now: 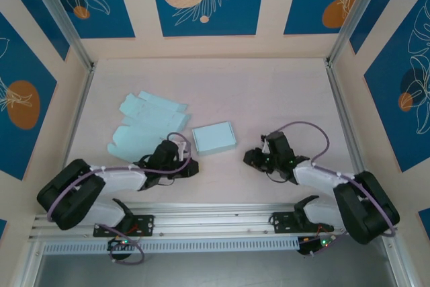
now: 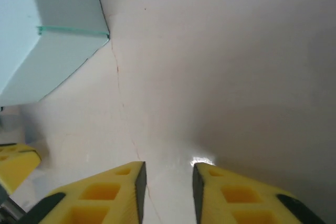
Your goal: Fold the paper box
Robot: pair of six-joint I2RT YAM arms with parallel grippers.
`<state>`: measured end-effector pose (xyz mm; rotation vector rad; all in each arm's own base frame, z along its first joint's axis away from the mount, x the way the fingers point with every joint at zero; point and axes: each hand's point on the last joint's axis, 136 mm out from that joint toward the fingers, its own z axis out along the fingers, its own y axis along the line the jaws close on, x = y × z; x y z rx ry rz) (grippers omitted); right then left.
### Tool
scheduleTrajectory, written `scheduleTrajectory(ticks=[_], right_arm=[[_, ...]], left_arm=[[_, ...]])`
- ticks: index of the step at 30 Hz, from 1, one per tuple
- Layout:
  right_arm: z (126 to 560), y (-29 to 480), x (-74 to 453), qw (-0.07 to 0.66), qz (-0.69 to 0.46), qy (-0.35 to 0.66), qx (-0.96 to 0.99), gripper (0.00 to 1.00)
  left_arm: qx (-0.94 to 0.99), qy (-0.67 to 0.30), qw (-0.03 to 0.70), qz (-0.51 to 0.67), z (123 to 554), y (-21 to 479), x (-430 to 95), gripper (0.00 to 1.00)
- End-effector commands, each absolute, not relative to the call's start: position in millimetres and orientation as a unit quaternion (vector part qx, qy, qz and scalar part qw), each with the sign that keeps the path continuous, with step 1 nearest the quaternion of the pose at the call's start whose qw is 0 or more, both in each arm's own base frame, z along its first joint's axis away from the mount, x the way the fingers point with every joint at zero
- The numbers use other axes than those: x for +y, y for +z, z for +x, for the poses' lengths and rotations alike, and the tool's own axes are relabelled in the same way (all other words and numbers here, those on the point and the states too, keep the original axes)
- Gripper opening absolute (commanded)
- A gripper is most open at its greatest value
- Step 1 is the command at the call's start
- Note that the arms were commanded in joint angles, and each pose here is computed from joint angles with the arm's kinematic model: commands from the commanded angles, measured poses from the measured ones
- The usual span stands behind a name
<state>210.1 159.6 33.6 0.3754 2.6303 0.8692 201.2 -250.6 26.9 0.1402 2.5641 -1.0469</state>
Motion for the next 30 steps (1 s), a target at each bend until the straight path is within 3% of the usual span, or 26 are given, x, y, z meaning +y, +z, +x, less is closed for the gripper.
scheduleTrajectory(ticks=[1,4,8,15,20,25,30], right_arm=[[196,45,143,0.172,0.139,0.264,0.939,0.37],[194,70,137,0.191,0.133,0.255,0.939,0.43],[198,97,136,0.207,0.113,0.235,0.943,0.57],[230,111,167,0.205,0.052,0.197,0.957,0.71],[269,98,207,0.185,0.005,0.195,0.963,0.73],[299,76,227,0.152,-0.014,0.187,0.97,0.69],[326,56,210,0.14,0.013,0.182,0.973,0.58]], left_arm=[[0.902,-0.365,0.22,0.071,214,44,-256,0.09],[0.89,-0.369,0.259,0.068,221,70,-253,0.48],[0.898,-0.309,0.308,0.063,237,99,-233,0.8],[0.917,-0.294,0.269,0.023,256,87,-240,0.72],[0.914,-0.313,0.259,-0.001,273,73,-255,0.64],[0.914,-0.325,0.243,0.003,287,61,-274,0.52],[0.906,-0.355,0.23,0.011,304,56,-301,0.43]])
